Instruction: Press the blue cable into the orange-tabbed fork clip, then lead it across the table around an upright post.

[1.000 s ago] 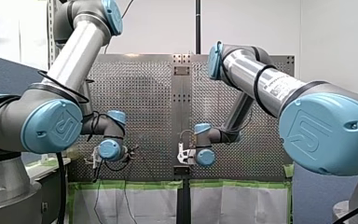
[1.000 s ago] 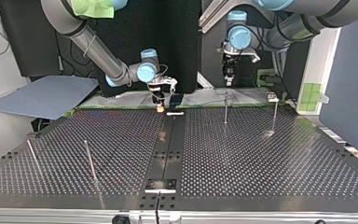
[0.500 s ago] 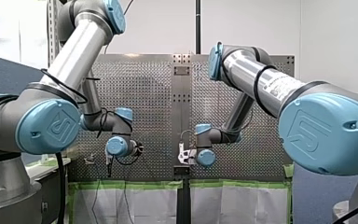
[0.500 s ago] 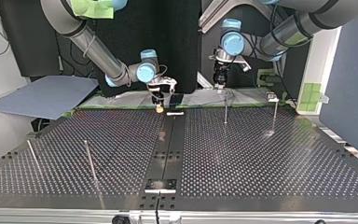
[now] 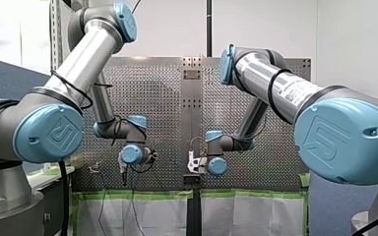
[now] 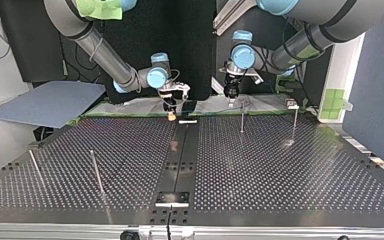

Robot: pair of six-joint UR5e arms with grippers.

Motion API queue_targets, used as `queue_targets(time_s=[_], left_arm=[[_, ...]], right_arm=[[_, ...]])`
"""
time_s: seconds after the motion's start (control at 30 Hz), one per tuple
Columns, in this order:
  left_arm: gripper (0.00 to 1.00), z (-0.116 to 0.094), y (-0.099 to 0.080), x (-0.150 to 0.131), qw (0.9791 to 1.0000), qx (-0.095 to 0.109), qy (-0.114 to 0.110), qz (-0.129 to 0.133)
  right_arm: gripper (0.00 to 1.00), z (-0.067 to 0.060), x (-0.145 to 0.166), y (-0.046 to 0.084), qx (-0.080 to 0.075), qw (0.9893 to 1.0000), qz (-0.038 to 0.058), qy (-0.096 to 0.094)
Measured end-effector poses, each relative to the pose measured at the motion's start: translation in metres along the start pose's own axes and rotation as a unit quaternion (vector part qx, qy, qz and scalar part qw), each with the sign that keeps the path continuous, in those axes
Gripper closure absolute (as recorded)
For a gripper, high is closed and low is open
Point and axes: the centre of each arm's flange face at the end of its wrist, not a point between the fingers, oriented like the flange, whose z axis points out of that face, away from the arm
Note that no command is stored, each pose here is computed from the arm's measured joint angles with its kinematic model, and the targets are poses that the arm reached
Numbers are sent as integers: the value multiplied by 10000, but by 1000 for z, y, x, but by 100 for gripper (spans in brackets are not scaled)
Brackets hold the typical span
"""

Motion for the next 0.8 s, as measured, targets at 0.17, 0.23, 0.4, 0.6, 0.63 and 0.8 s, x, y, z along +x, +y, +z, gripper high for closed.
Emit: queue_targets(time_s=[0.17, 0.23, 0.4, 0.6, 0.63, 0.8], left_arm=[[0, 15, 1, 10, 9999, -139, 59, 8], [0, 23, 0, 8, 9998, -180, 24, 5], [0, 36, -2, 0, 9996, -284, -71, 23], [0, 43, -3, 0, 9993, -349, -89, 95], [0, 45, -2, 3, 9992, -370, -64, 118], [0, 57, -1, 13, 9988, -429, 8, 218]], right_arm=[[100, 0, 0, -1, 20, 10000, -4, -5], [100, 0, 0, -2, 25, 10000, -3, -5], [100, 0, 0, -2, 28, 10000, -4, -4], [100, 0, 0, -2, 29, 10000, -15, -5], [100, 0, 0, -2, 29, 10000, -18, -5], [100, 0, 1, -3, 30, 10000, -48, 1]])
